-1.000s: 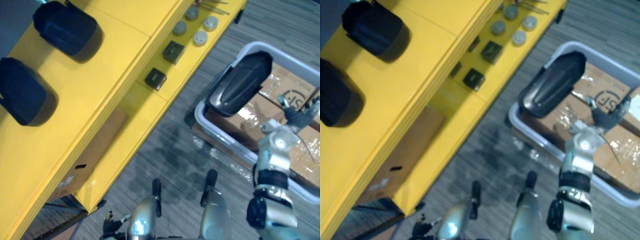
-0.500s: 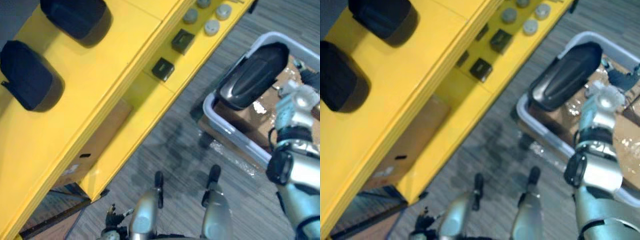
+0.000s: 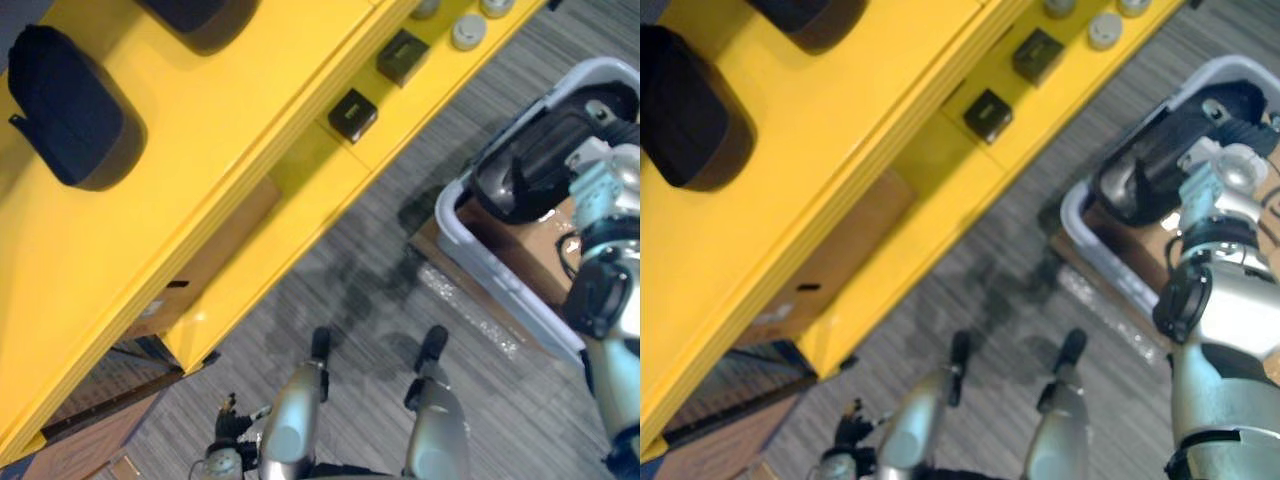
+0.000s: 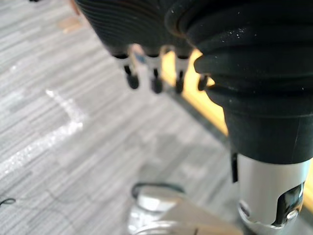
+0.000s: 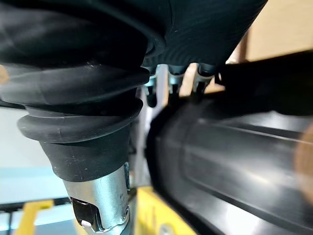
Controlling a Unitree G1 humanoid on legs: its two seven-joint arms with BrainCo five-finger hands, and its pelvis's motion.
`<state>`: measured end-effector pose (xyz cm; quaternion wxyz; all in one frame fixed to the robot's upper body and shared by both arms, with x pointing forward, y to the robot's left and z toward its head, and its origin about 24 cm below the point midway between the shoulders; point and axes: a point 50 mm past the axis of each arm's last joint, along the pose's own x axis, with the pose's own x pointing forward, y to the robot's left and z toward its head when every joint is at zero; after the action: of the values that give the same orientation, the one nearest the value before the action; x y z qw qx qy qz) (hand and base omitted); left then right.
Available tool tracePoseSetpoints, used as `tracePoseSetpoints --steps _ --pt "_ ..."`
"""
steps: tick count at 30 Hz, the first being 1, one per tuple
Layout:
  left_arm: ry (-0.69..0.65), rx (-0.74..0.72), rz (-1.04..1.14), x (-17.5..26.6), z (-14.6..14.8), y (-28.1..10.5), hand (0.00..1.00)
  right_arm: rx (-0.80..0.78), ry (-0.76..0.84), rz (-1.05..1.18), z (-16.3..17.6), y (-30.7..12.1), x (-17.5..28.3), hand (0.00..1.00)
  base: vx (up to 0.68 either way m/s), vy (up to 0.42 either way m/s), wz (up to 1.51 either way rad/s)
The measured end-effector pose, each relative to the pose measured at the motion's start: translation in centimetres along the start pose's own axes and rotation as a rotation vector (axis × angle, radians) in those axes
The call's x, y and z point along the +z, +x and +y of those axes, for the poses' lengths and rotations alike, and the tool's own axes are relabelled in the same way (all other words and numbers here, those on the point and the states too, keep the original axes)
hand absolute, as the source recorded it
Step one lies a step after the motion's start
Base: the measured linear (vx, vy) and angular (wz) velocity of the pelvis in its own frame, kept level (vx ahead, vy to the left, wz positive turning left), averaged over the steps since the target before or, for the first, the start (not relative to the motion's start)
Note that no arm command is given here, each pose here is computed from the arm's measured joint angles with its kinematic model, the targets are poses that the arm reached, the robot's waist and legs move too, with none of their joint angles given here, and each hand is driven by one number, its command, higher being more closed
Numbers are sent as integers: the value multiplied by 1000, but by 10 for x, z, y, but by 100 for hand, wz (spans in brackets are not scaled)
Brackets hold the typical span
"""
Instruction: Walk over and take plastic housings, then place them on the shelf
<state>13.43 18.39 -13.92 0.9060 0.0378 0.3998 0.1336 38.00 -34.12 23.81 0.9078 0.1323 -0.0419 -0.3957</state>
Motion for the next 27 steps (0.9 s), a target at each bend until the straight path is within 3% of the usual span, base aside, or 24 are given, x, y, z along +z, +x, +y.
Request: tracePoseSetpoints --steps 16,27 --pt "-2 -34 -32 15 -8 6 0 -15 -206 -48 3 0 13 0 -1 1 0" --pt "-29 -2 -20 14 0 7 0 -57 -320 -112 -12 4 23 0 -14 2 -10"
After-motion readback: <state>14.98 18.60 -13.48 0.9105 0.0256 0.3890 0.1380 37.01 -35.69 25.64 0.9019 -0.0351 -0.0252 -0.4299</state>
